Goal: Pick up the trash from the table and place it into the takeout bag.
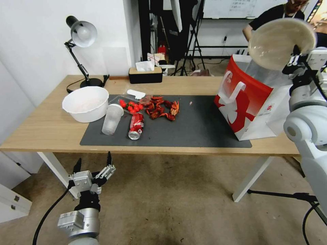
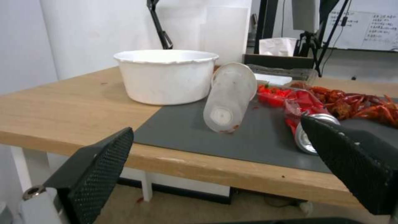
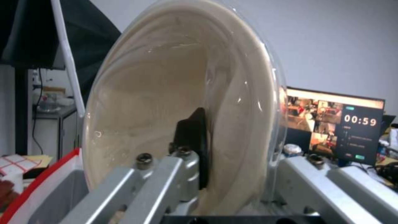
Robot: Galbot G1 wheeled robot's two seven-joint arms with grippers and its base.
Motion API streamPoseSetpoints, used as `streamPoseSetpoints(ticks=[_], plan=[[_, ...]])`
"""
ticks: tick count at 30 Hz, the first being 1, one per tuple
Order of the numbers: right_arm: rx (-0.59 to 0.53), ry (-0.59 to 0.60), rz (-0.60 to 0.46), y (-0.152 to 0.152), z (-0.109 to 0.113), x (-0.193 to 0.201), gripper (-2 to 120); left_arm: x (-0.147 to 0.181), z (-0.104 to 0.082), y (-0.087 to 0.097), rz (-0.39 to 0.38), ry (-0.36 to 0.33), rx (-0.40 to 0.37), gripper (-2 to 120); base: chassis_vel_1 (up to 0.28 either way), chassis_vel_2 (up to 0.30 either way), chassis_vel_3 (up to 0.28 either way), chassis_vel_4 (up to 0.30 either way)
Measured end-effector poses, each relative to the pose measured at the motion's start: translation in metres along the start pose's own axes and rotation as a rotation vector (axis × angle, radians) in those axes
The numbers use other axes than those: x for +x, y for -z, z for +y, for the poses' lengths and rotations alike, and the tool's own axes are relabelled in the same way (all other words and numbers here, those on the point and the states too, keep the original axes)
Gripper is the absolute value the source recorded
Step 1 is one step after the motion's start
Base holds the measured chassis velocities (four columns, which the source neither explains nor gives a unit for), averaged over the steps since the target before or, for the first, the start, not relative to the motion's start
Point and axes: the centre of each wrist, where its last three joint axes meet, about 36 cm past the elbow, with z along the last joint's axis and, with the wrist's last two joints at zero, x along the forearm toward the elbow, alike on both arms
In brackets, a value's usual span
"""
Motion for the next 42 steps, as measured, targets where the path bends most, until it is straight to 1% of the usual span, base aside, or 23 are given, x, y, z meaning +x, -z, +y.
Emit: streamPoseSetpoints(ticks=[1, 4, 5, 8, 9, 12, 14, 16, 17, 19, 20, 22, 23, 26, 30, 31, 32, 33, 36, 37, 40, 41, 42], plan=[[0.0, 0.0, 0.0, 0.0, 0.0, 0.0, 16, 0.0, 0.0, 0.0, 0.0, 0.0, 0.0, 100, 0.0, 0.0, 0.0, 0.0], [0.008, 0.003, 0.01, -0.005, 0.0, -0.002, 30, 0.0, 0.0, -0.001, 0.001, 0.0, -0.002, 100, 0.0, 0.0, 0.0, 0.0], [0.008, 0.003, 0.01, -0.005, 0.0, -0.002, 30, 0.0, 0.0, -0.001, 0.001, 0.0, -0.002, 100, 0.0, 0.0, 0.0, 0.0], [0.014, 0.008, 0.006, -0.004, 0.0, -0.003, 45, -0.001, 0.0, -0.002, 0.002, 0.0, -0.001, 100, 0.0, 0.0, 0.0, 0.0], [0.014, 0.008, 0.006, -0.004, 0.0, -0.003, 45, -0.001, 0.0, -0.002, 0.002, 0.0, -0.001, 100, 0.0, 0.0, 0.0, 0.0], [0.012, 0.023, -0.011, -0.001, 0.0, -0.004, 60, -0.001, 0.0, -0.002, 0.001, -0.002, 0.0, 100, 0.0, 0.0, 0.0, 0.0], [0.004, 0.033, -0.018, 0.0, 0.0, -0.003, 63, -0.001, 0.0, -0.002, 0.001, -0.002, 0.001, 100, 0.0, 0.0, 0.0, 0.0], [-0.045, 0.068, -0.04, 0.0, 0.004, 0.005, 75, -0.001, -0.001, -0.002, 0.002, -0.003, 0.002, 100, 0.0, 0.0, 0.0, 0.0], [-0.045, 0.068, -0.04, 0.0, 0.004, 0.005, 75, -0.001, -0.001, -0.002, 0.002, -0.003, 0.002, 100, 0.0, 0.0, 0.0, 0.0], [-0.127, 0.112, -0.064, -0.001, 0.01, 0.016, 85, -0.001, -0.001, -0.002, 0.002, -0.003, 0.002, 100, 0.0, 0.0, 0.0, 0.0], [-0.127, 0.112, -0.064, -0.001, 0.01, 0.016, 85, -0.001, -0.001, -0.002, 0.002, -0.003, 0.002, 100, 0.0, 0.0, 0.0, 0.0], [-0.253, 0.191, -0.048, 0.001, 0.018, 0.034, 96, -0.001, -0.001, -0.001, -0.001, -0.003, 0.002, 100, 0.0, 0.0, 0.0, 0.0], [-0.253, 0.191, -0.048, 0.001, 0.018, 0.034, 96, -0.001, -0.001, -0.001, -0.001, -0.003, 0.002, 100, 0.0, 0.0, 0.0, 0.0], [-0.381, 0.32, 0.0, -0.005, 0.026, 0.068, 100, 0.0, 0.0, 0.0, -0.004, -0.002, 0.001, 100, 0.0, 0.0, 0.0, 0.0], [-0.394, 0.338, 0.0, -0.007, 0.027, 0.073, 100, 0.0, 0.0, 0.0, -0.005, -0.002, 0.001, 100, 0.0, 0.0, 0.0, 0.0], [-0.436, 0.417, -0.007, -0.015, 0.03, 0.094, 100, 0.002, 0.0, 0.0, -0.008, -0.001, 0.001, 100, 0.0, 0.0, 0.0, 0.0], [-0.447, 0.449, -0.013, -0.022, 0.029, 0.102, 100, 0.002, 0.0, 0.0, -0.01, -0.001, 0.002, 100, 0.0, 0.0, 0.0, 0.0], [-0.447, 0.449, -0.013, -0.022, 0.029, 0.102, 100, 0.002, 0.0, 0.0, -0.01, -0.001, 0.002, 100, 0.0, 0.0, 0.0, 0.0], [-0.447, 0.49, -0.012, -0.043, 0.027, 0.127, 100, 0.003, 0.0, 0.0, -0.013, 0.0, 0.004, 100, 0.0, 0.0, 0.0, 0.0], [-0.447, 0.49, -0.012, -0.043, 0.027, 0.127, 100, 0.003, 0.0, 0.0, -0.013, 0.0, 0.004, 100, 0.0, 0.0, 0.0, 0.0], [-0.448, 0.498, -0.003, -0.071, 0.023, 0.156, 100, 0.002, 0.001, -0.001, -0.014, 0.002, 0.003, 100, 0.0, 0.0, 0.0, 0.0], [-0.448, 0.498, -0.003, -0.071, 0.023, 0.156, 100, 0.002, 0.001, -0.001, -0.014, 0.002, 0.003, 100, 0.0, 0.0, 0.0, 0.0], [-0.451, 0.494, 0.005, -0.082, 0.021, 0.166, 100, 0.002, 0.001, -0.002, -0.013, 0.003, 0.003, 100, 0.0, 0.0, 0.0, 0.0]])
